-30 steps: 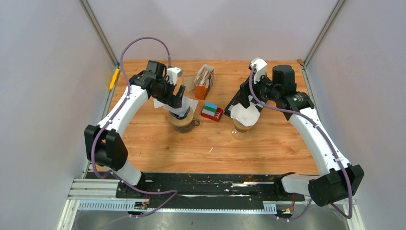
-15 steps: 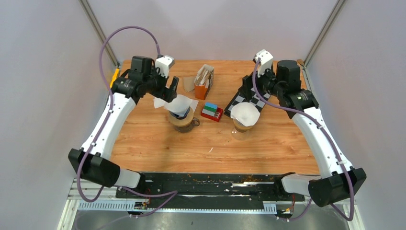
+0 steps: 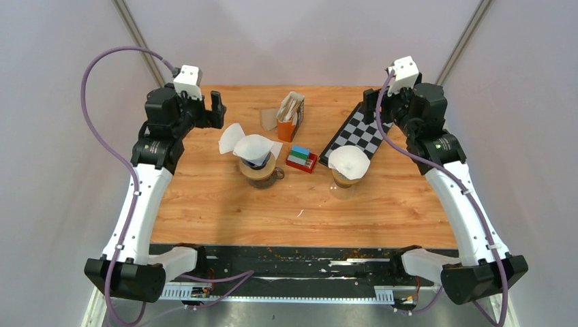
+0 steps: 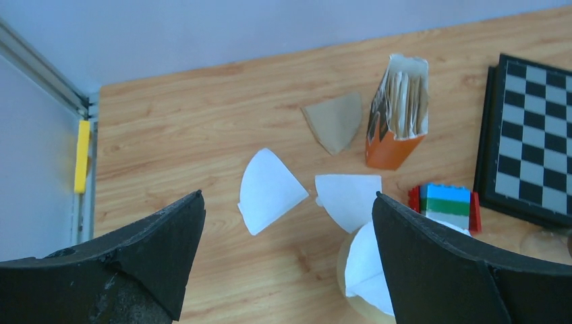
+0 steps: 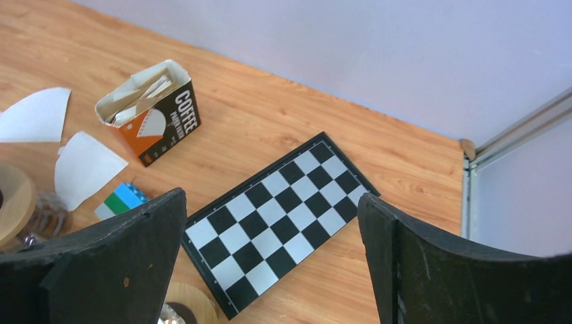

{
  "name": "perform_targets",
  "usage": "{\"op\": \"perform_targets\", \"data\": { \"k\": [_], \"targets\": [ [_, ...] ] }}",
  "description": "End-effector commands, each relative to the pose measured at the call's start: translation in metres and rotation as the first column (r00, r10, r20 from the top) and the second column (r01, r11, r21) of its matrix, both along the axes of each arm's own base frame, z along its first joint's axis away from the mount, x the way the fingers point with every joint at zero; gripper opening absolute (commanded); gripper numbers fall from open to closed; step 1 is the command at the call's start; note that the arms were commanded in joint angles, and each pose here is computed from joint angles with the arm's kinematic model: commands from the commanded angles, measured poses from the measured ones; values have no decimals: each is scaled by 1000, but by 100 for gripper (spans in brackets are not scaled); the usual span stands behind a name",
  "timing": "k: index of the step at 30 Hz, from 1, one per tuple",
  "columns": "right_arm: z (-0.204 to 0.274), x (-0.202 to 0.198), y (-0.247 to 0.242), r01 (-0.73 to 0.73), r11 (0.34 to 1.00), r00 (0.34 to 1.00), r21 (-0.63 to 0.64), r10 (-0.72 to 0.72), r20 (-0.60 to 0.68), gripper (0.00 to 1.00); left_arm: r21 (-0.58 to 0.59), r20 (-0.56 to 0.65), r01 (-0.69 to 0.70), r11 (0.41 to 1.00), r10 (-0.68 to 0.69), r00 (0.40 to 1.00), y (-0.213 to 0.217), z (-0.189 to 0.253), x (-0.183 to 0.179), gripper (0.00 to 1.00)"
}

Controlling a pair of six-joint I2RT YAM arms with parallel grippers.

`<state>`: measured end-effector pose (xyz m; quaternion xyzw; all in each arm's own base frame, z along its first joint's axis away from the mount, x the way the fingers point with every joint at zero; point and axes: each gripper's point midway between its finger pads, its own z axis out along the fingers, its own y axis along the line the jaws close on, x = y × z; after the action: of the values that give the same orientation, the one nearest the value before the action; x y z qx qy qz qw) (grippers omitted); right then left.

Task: Place the coffee filter in the dripper
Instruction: Reset both arms

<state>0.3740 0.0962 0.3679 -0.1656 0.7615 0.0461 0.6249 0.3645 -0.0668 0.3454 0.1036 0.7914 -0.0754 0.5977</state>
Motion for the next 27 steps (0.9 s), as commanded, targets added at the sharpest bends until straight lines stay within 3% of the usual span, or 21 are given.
{"op": "perform_targets", "data": {
  "k": [1, 10, 27],
  "targets": [
    [36, 1, -14, 71, 997, 989, 24, -74, 128, 98, -92, 189, -47, 995, 63, 980, 10, 50, 7, 100],
    [32, -5, -12, 49, 999, 989, 23, -52, 136, 100, -40, 297, 9, 999, 4, 955, 6, 64, -6, 100],
    [29, -22, -7, -1, 1000, 990, 17, -1, 144, 100, -42, 275, -46, 998, 56, 960, 16, 54, -14, 100]
  ]
}}
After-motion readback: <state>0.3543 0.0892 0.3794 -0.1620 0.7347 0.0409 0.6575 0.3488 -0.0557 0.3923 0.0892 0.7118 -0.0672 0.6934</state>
